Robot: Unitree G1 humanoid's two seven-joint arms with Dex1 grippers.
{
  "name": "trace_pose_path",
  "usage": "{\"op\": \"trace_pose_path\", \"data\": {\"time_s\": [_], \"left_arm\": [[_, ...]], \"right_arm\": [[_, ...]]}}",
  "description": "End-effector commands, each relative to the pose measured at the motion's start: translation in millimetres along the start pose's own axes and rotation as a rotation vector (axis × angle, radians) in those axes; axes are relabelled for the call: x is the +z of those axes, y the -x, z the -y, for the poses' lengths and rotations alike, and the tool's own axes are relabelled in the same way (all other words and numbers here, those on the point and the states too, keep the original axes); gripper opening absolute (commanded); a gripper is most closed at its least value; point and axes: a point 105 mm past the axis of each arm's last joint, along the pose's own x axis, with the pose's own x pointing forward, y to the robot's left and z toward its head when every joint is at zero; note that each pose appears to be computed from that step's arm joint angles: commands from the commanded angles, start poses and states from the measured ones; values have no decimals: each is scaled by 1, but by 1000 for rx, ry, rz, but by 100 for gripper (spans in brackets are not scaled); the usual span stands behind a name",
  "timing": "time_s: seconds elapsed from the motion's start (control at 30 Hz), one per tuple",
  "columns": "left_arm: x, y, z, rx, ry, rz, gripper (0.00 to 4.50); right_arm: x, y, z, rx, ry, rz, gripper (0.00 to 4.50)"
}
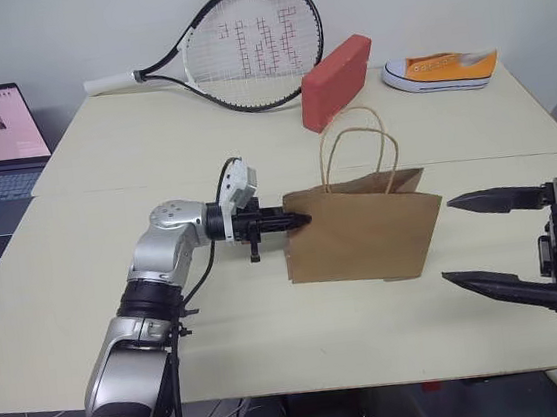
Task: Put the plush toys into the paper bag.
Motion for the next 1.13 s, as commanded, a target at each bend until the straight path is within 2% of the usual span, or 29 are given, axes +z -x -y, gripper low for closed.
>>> {"op": "trace_pose_path", "data": {"time_s": [0.03, 0.2, 0.33, 0.5, 0.6, 0.8, 0.97, 1.13], "left_arm": [[17, 7, -1, -8, -51, 12, 156], [20, 22, 3, 10, -79, -22, 309], [8, 46, 3, 97, -92, -90, 425], [-1, 87, 3, 264, -133, -192, 425], [6, 115, 4, 389, -163, -242, 425], [21, 172, 30, 546, -186, -371, 425], [34, 190, 39, 618, -172, -342, 425], [40, 195, 43, 624, -169, -338, 425]], "right_arm": [[5, 0, 3, -11, 44, 11, 450], [4, -1, 9, -26, 54, 25, 450], [2, -1, 18, -63, 51, 26, 450], [2, 8, 38, -115, 71, 11, 450], [-2, 18, 48, -105, 93, -34, 450], [-8, 42, 70, -65, 100, -123, 450], [-11, 50, 83, -49, 105, -154, 450], [-11, 50, 89, -40, 118, -149, 450]]}}
